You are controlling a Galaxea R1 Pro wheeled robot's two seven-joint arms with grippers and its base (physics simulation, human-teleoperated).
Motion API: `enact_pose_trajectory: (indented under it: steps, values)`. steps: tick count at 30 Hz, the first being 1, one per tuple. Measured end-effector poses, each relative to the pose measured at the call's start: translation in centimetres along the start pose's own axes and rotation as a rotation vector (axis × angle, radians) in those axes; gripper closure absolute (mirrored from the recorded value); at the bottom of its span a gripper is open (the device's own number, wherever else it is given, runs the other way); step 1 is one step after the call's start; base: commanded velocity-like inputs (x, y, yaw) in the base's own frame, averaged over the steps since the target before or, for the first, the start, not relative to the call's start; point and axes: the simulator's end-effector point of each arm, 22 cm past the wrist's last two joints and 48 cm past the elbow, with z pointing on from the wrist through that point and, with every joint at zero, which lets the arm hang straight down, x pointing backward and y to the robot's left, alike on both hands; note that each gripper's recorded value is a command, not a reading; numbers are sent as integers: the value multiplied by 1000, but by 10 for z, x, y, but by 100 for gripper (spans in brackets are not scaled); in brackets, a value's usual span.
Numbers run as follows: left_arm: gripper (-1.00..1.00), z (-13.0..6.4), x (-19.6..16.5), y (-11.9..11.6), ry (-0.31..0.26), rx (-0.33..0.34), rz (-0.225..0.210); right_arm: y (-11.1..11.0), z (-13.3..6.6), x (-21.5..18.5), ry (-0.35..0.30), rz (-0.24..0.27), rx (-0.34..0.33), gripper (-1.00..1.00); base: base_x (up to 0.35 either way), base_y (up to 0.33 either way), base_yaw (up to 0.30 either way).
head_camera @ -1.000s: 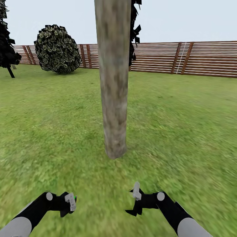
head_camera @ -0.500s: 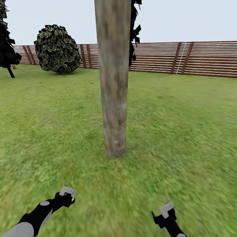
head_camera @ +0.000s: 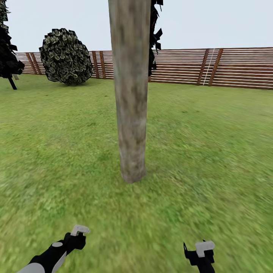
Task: In the garden, pick up the pesticide atomizer on the floor and spray pesticide onto both trees until each tree trunk is fully covered.
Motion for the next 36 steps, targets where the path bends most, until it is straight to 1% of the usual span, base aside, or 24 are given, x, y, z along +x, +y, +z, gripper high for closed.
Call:
enact_pose_trajectory:
  steps: [6,10,14,17,18,20,21,22,23,25,27,29,36]
  values:
    - [100,4,-6,-31,-13,37,-4,5,-2,3,5,8,-3,-100,216,-164,0]
    - [100,4,-13,-32,-32,39,-2,8,-3,2,5,11,-6,-100,235,-195,-23]
    - [100,4,-18,-31,-56,33,1,9,-3,2,5,12,-7,-100,248,-197,-204]
    - [100,4,-19,-27,-62,12,-1,10,-3,2,4,13,-7,-100,256,-197,-277]
    - [100,4,-19,-23,-63,-5,-2,11,-3,1,4,14,-9,-100,262,-197,-292]
    - [100,4,-19,-19,-64,-22,-1,18,-3,0,2,20,-17,-100,135,-98,-254]
    - [100,4,-32,-37,40,-5,2,34,-11,16,42,25,-43,-100,0,0,-109]
    - [100,1,-57,-30,-2,-20,7,35,-12,16,43,30,-43,-100,0,0,-70]
    - [100,1,-52,-30,7,-20,8,37,-12,16,43,31,-45,-100,0,0,-56]
    - [100,1,-52,-28,7,-22,8,39,-12,16,43,31,-50,-100,2,0,-19]
    - [100,0,-50,-23,8,-28,8,54,-13,13,43,37,-71,-100,83,0,-4]
    - [100,0,-50,-22,8,-29,8,60,-14,12,42,44,-77,-100,197,0,-2]
    - [100,0,-53,-23,2,-27,3,59,-14,12,41,47,-70,-100,260,0,0]
